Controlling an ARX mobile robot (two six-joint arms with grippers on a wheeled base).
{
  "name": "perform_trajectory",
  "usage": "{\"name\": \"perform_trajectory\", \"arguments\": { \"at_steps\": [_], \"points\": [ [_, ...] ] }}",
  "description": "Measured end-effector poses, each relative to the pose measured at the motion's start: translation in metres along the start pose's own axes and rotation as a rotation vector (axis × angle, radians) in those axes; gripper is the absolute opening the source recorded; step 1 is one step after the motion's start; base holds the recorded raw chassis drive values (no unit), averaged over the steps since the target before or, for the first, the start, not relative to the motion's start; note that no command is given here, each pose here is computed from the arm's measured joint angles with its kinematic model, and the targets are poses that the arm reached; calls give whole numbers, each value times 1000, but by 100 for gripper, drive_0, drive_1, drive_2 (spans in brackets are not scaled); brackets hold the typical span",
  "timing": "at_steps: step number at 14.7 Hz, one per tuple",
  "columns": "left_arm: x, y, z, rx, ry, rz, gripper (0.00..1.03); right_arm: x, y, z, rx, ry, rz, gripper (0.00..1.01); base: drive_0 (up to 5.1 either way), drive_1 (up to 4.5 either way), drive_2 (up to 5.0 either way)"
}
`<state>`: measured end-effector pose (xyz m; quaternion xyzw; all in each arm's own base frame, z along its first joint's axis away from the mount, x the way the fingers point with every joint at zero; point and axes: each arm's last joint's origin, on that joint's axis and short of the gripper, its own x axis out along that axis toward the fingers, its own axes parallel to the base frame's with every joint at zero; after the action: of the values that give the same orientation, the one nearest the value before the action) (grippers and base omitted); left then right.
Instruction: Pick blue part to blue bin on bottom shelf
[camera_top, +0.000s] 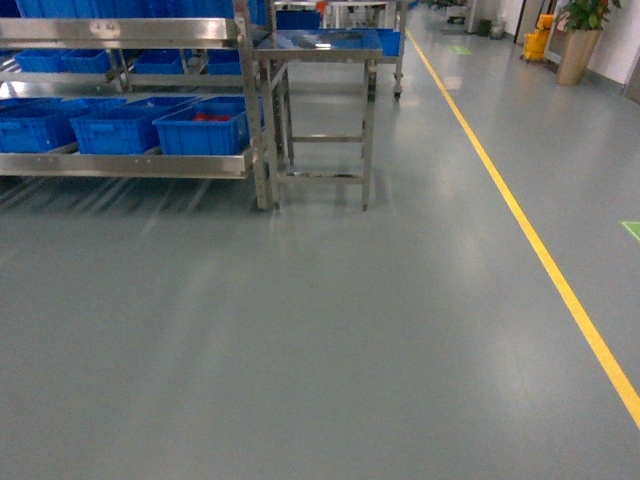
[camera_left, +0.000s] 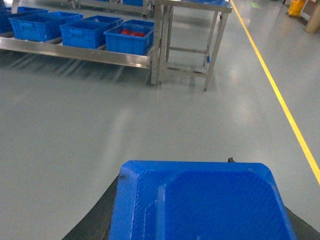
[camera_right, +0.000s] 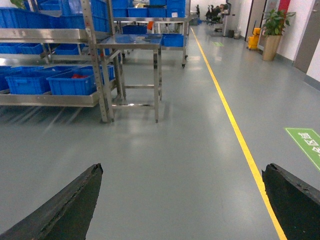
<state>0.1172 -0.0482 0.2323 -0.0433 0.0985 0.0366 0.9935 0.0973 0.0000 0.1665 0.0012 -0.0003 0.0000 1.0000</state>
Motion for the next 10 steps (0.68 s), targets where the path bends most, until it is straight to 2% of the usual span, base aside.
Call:
{"name": "perform_trajectory", "arguments": {
  "at_steps": [10],
  "points": [
    [0, 0, 0, -1, -1, 0, 43, 0, 0, 0, 0, -2, 0, 98, -1, 425, -428]
  ]
}}
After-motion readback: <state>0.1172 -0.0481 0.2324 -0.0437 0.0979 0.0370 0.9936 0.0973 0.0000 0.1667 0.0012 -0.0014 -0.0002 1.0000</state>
